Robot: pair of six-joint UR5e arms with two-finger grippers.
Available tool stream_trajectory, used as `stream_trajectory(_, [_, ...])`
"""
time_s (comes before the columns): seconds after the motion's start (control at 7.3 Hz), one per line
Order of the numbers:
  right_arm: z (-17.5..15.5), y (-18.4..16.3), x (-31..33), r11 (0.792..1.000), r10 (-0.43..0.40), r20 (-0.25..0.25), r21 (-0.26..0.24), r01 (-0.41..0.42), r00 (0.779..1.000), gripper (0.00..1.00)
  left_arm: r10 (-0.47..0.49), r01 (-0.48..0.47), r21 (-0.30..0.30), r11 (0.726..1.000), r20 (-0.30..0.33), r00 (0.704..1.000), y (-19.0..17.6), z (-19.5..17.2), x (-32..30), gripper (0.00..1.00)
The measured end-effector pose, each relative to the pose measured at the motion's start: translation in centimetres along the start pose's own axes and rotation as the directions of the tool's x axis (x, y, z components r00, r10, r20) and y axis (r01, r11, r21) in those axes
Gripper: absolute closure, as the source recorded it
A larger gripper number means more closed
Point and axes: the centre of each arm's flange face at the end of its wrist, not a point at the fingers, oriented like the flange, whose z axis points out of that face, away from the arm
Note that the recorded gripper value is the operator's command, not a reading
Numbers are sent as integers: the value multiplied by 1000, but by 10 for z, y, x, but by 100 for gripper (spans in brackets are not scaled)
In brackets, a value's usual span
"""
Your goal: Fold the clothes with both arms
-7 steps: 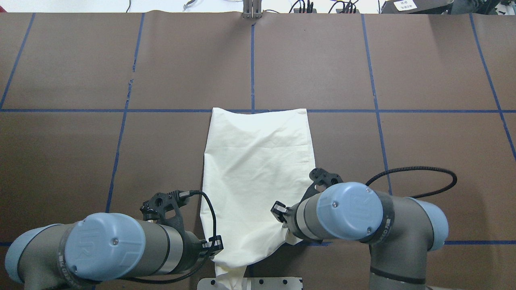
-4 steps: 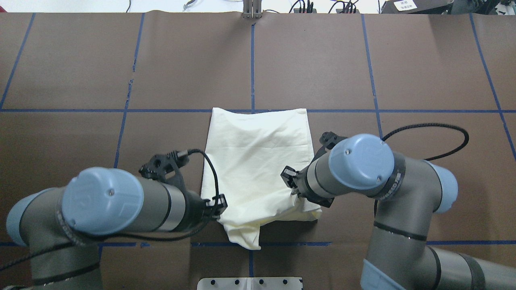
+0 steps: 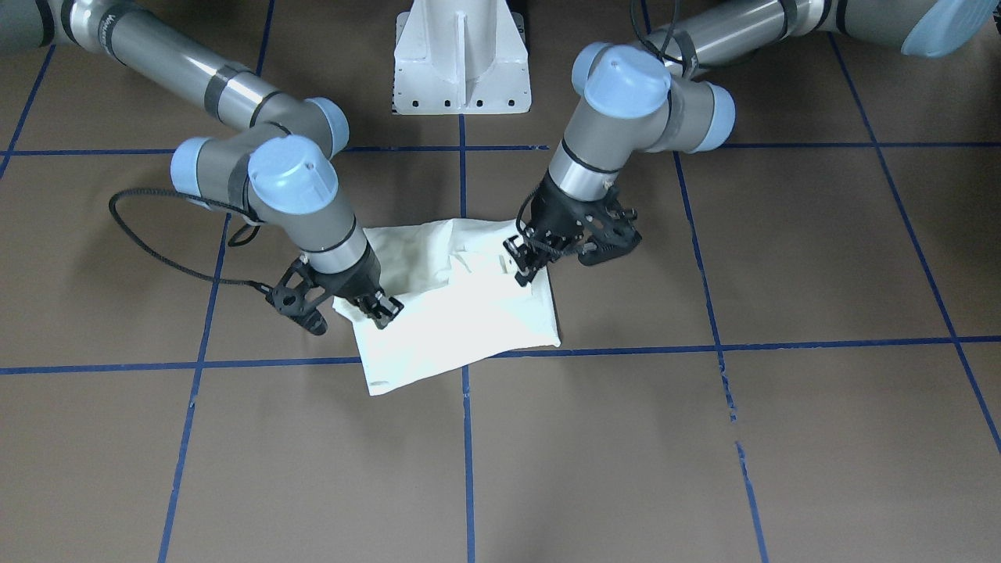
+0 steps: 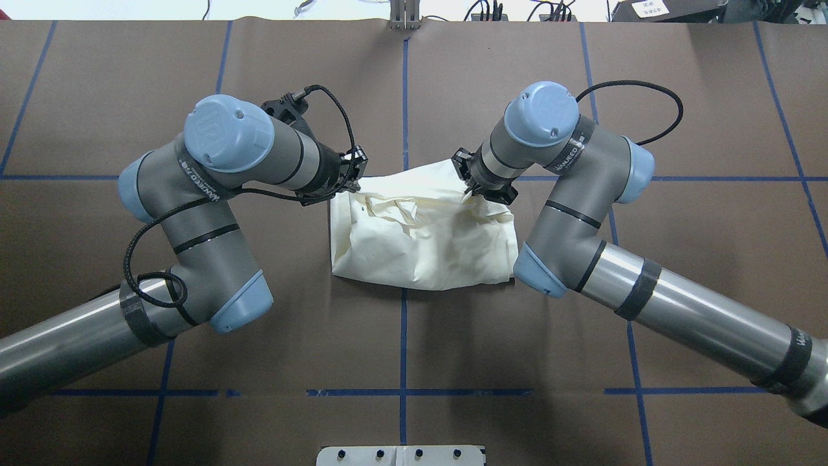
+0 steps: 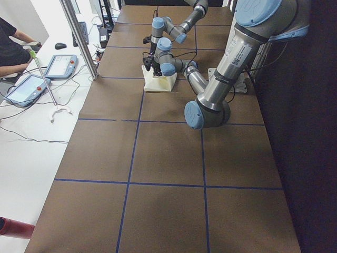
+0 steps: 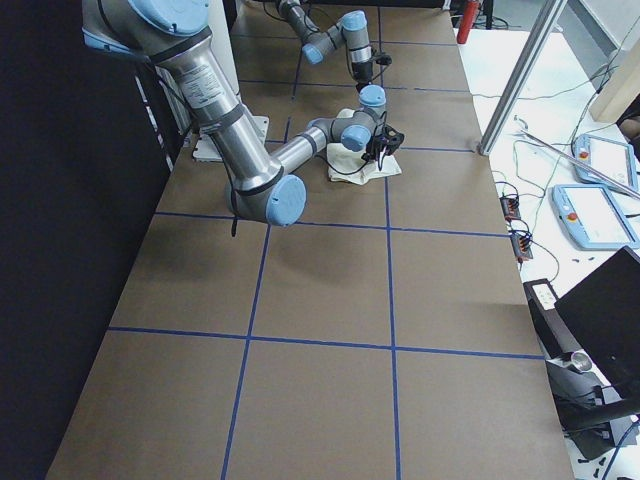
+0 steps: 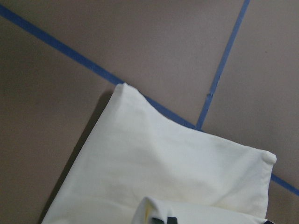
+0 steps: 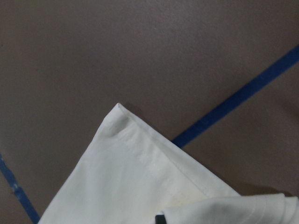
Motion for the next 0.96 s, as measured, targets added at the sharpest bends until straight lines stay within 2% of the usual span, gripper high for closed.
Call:
stream_trajectory(0.27, [-8,-27,-18,1000,-27,13,8,27,1000,0,58,-58,20,998,1,998,-16,5,5,0])
stream_trajectory(0.41, [-27,-48,-28,999,-35,28,-18,35,999,0,80,-80,23,997,2,997,-19,7,5,0])
stream_trajectory(0.68, [-67,-93,-36,996,-60,57,-59,64,997,0,116,-115,20,993,-52,992,-22,6,-7,0])
stream_trajectory(0.96, [-97,-130,-32,995,-85,79,-54,89,993,0,100,-102,-11,995,-108,989,-9,9,-21,0])
